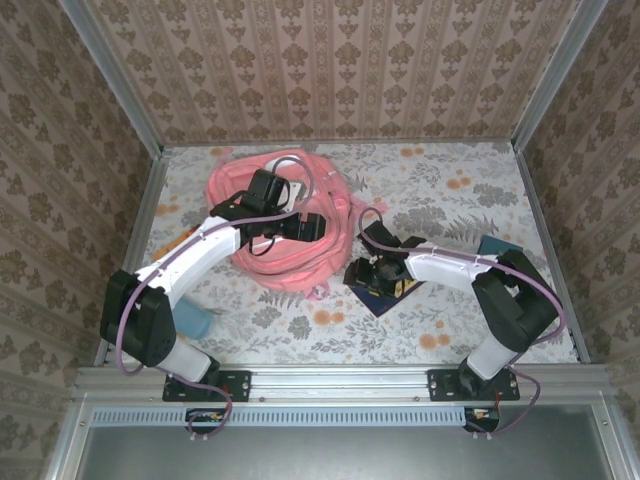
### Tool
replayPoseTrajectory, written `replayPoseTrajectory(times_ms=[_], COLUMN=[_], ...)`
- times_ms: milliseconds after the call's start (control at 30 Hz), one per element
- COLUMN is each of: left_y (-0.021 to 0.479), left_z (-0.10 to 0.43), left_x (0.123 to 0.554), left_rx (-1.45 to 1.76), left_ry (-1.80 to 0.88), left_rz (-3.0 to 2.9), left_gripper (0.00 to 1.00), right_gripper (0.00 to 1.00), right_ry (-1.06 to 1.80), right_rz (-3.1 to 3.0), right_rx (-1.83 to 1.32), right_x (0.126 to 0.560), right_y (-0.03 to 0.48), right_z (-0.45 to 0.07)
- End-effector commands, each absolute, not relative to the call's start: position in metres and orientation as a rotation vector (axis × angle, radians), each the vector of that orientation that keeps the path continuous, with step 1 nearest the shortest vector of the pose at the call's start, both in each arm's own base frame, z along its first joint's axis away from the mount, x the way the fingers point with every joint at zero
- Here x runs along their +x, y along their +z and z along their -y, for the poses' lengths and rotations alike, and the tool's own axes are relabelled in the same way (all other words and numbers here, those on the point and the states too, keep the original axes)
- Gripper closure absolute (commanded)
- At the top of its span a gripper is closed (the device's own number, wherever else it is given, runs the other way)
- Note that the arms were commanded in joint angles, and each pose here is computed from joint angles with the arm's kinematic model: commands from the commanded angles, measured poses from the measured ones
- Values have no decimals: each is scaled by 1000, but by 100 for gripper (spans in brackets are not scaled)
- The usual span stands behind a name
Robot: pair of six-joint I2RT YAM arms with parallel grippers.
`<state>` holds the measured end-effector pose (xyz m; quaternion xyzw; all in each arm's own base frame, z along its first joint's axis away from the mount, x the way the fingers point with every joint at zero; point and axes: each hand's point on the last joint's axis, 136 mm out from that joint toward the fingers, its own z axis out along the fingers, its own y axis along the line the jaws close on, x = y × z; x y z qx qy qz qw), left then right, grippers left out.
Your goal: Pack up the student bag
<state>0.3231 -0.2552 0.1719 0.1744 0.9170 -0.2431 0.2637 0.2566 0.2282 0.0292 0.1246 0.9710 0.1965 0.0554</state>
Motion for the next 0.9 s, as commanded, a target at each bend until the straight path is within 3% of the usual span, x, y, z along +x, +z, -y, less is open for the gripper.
replayPoseTrajectory(times_ms=[0, 167, 433, 600, 867], left_y=[182, 178, 173, 162, 127], left_z=[266, 274, 303, 333, 384], left_x=[327, 327, 317, 302, 275], left_rx=[465, 479, 525, 552, 684], left_ry=[-701, -720, -825, -923, -1028], left_rz=[-2464, -2475, -2495, -2534, -2635], left_gripper=[3, 5, 9, 14, 33], right_gripper=[35, 34, 33, 34, 36], right_ry=[480, 280, 170, 113, 199], right_rz=[-3083, -3109, -2902, -2854, -2865], right_rx=[416, 425, 451, 636, 798], right_x=[222, 204, 230, 234, 234], right_y=[9, 13, 68, 67, 41], right_z=[-208, -171, -131, -88, -78])
